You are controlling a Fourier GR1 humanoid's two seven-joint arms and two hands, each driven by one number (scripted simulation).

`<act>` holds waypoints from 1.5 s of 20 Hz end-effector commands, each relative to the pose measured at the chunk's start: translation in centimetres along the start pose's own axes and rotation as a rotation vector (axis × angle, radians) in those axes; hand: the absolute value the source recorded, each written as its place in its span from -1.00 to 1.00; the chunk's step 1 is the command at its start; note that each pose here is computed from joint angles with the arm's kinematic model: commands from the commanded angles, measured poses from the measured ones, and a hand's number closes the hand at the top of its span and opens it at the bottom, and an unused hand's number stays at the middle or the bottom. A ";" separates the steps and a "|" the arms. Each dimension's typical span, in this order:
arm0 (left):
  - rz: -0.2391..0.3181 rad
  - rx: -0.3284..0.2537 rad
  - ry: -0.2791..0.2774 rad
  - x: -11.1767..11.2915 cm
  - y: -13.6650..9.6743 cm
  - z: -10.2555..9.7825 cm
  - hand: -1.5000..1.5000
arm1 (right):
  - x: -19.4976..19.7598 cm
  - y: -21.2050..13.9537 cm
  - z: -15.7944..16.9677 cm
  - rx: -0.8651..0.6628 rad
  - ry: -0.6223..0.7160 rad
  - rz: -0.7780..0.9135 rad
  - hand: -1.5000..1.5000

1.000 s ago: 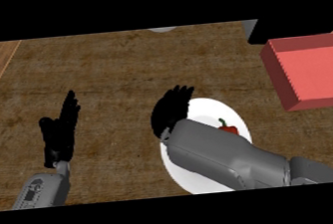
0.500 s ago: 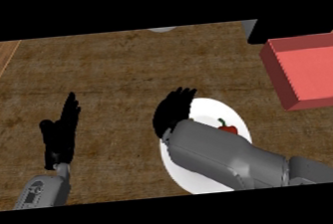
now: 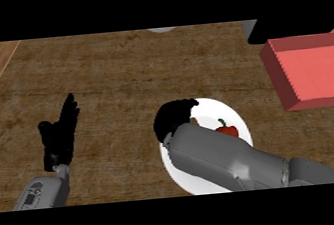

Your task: Pick the pear from the plate and place it in the cardboard box

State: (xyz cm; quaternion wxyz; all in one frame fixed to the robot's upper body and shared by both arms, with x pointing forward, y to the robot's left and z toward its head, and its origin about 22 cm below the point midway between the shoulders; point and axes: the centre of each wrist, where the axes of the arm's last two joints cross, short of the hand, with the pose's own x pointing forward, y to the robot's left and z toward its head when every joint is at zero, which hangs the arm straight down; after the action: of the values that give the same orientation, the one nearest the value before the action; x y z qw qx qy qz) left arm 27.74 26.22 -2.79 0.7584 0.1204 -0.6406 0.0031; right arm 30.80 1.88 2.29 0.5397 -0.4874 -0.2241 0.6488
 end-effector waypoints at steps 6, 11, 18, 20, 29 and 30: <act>0.004 -0.009 -0.015 1.0 -1.6 -0.6 0.00 | 1.4 0.7 1.9 -0.127 0.100 0.081 1.00; 0.003 -0.018 -0.006 0.8 0.1 0.3 0.00 | 1.2 0.5 1.2 -0.141 0.089 0.098 1.00; 0.015 0.109 0.053 -1.6 2.5 1.3 0.00 | -5.0 6.5 3.3 -0.122 -0.630 -0.091 1.00; 0.010 0.146 0.061 -1.8 3.6 1.4 0.00 | -7.6 7.4 3.1 -0.157 -0.708 -0.115 1.00; 0.011 0.201 0.069 -2.7 5.2 2.6 0.00 | -20.9 6.5 3.0 -0.427 -0.901 -0.253 1.00; 0.020 0.202 0.079 -2.8 5.6 2.7 0.00 | -22.2 5.7 3.3 -0.464 -0.908 -0.276 1.00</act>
State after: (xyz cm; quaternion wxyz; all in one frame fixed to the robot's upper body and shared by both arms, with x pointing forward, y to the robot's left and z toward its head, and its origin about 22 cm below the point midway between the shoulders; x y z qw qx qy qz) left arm 24.33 30.66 -4.07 0.7675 0.1827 -0.6103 0.0713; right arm 24.35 -15.85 4.45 0.3798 -0.2354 -0.5784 0.6824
